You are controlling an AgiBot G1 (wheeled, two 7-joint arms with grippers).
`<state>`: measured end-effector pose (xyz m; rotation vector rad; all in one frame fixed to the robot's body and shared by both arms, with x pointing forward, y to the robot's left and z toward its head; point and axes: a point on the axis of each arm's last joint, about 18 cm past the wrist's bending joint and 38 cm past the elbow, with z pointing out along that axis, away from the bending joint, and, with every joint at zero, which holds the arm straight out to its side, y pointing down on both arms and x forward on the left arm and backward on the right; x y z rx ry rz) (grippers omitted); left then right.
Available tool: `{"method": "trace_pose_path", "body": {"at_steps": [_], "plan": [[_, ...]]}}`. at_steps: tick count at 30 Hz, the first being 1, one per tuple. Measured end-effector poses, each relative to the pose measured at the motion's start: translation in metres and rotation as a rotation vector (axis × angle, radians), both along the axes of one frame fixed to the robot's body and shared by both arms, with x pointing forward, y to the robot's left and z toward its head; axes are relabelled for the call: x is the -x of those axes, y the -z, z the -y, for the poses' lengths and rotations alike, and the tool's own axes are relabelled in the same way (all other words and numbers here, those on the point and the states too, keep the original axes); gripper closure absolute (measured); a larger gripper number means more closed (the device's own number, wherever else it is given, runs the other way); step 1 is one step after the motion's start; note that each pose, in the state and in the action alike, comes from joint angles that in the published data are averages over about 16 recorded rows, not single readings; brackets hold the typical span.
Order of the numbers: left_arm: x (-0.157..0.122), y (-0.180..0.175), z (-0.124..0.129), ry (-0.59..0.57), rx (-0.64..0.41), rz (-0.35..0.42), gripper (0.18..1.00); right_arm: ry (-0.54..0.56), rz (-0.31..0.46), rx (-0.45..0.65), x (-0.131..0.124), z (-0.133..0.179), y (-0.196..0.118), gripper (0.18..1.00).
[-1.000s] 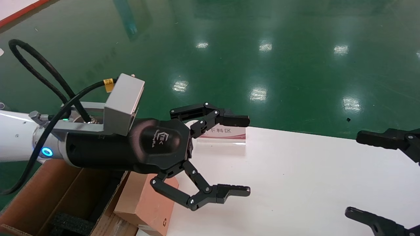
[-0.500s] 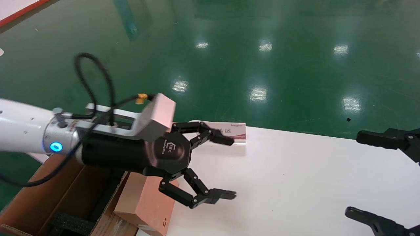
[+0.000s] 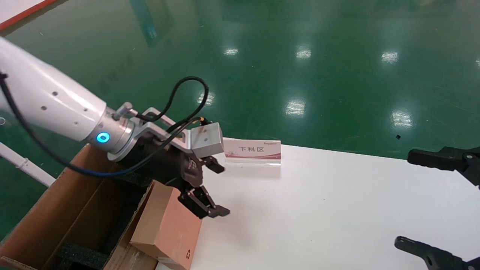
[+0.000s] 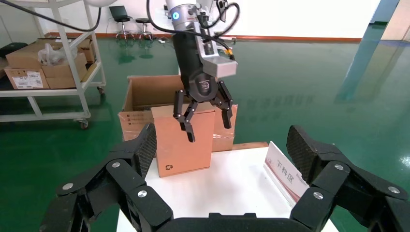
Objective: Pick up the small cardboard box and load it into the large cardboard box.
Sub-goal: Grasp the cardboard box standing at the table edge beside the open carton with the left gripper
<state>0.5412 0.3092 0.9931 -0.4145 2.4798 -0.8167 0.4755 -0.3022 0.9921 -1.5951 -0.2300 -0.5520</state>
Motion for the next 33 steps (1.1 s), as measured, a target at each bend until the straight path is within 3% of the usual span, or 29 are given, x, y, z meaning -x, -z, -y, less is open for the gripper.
{"method": "trace_pose_path", "body": {"at_steps": [13, 33], "plan": [[-0.006, -0.017, -0.023, -0.351, -0.077, -0.079, 0.184, 0.000, 0.000, 0.000, 0.000, 0.000, 0.000, 0.178], [0.001, -0.032, -0.025, -0.555, -0.136, -0.134, 0.184, 0.000, 0.000, 0.000, 0.000, 0.000, 0.000, 0.178]]}}
